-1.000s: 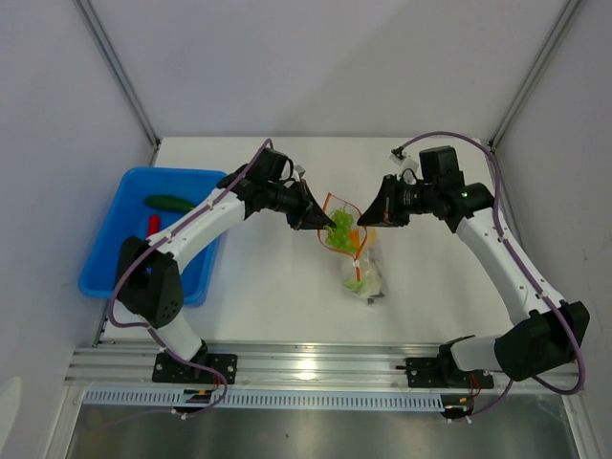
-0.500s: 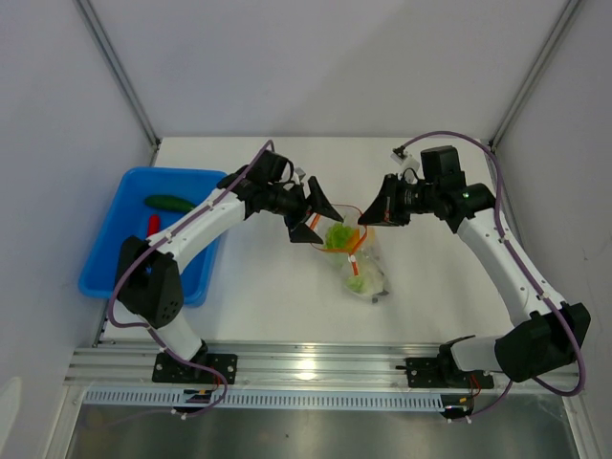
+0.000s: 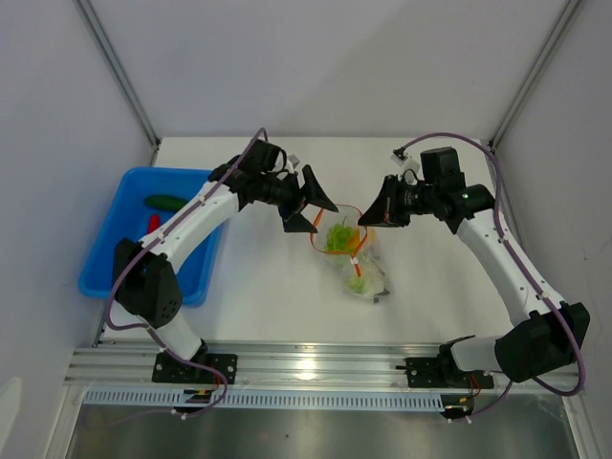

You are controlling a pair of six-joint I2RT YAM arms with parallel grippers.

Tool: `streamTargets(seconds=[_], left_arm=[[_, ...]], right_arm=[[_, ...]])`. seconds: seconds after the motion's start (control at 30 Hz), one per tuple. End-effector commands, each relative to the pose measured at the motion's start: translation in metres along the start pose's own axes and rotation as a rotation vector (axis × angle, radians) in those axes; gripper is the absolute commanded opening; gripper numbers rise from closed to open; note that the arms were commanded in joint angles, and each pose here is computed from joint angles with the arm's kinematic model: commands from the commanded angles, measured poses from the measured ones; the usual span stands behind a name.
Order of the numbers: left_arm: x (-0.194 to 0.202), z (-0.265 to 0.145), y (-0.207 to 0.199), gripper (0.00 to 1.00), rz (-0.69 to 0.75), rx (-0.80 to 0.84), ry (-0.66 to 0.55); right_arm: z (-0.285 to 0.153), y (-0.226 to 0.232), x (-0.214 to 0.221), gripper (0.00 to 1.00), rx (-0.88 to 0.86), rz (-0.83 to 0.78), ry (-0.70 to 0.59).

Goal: Place the food in the zip-top bag and seal the zipper
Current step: Place the fake fruit in the zipper food storage bag, then pick up the fake vegetable from the bin.

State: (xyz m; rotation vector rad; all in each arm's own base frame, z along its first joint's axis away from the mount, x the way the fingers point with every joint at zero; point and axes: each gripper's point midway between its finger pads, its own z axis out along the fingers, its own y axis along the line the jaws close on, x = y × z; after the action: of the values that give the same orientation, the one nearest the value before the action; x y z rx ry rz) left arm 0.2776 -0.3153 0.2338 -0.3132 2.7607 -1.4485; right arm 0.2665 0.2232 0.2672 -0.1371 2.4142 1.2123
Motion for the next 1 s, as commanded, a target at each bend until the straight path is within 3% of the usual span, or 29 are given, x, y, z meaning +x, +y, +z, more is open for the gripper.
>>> streamTargets(seconds=[0.0,0.37,0.57,0.77,0.97], left_arm=[[-0.013,-0.036,-0.026,0.83,0.125,0.048,-0.110],[-0.056,-0.086,-0.008,0.83,0.065,0.041,-0.285],[-0.085,-0.126,0.025,0.82,-0.040,0.003,-0.469],[-0.122,-0.171,0.094,0.82,-0.239,-0.053,-0.666],[-0.157,-0.212,0.124,0.81,-0.283,-0.057,-0.809]], right_arm=[[-0.007,0.008,-0.005,0.00,-0.027,-0.023,-0.035],[-0.003,0.004,-0.002,0.00,-0.022,-0.016,-0.022],[-0.002,0.003,-0.002,0.00,-0.023,-0.016,-0.023],[0.002,0.000,-0.002,0.00,-0.023,-0.010,-0.011],[0.001,-0.004,0.001,0.00,-0.012,-0.014,-0.006]])
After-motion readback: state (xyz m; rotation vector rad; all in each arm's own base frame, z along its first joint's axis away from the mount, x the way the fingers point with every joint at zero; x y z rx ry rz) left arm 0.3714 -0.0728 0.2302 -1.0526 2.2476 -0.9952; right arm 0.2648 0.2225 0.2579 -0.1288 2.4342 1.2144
